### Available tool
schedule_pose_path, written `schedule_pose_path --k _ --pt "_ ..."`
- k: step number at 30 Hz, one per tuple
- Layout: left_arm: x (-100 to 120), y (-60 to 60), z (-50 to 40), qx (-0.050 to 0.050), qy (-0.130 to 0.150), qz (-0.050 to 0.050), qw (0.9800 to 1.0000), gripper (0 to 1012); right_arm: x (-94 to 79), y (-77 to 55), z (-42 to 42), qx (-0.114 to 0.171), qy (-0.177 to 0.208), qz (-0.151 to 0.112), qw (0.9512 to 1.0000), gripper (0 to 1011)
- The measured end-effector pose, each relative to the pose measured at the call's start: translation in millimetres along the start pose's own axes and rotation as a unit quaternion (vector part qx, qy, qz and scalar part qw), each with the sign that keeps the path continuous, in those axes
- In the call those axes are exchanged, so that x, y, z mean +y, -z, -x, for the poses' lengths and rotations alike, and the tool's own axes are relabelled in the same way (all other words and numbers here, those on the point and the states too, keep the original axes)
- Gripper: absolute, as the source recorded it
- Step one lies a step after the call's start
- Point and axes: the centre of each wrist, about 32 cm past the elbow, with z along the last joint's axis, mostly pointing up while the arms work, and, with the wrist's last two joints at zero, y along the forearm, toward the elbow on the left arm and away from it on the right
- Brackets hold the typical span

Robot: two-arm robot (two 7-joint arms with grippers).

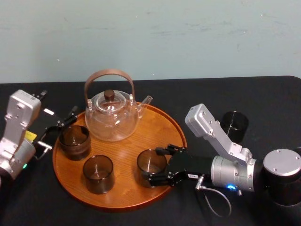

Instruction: Pick up the glass from the table and place it on the tray.

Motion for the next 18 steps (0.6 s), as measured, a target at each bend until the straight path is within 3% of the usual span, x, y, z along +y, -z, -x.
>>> schedule_pose_path --k 5,18 --pt "0.0 0.0 0.0 0.000 0.000 0.000 1.0000 1001 -0.1 0.0 0.0 0.000 0.000 0.000 1.0000 1004" --pt "0.0 0.0 0.0 0.000 0.000 0.000 1.0000 1001 -0.3 0.1 -0.2 0.001 0.000 -0.001 1.0000 1004"
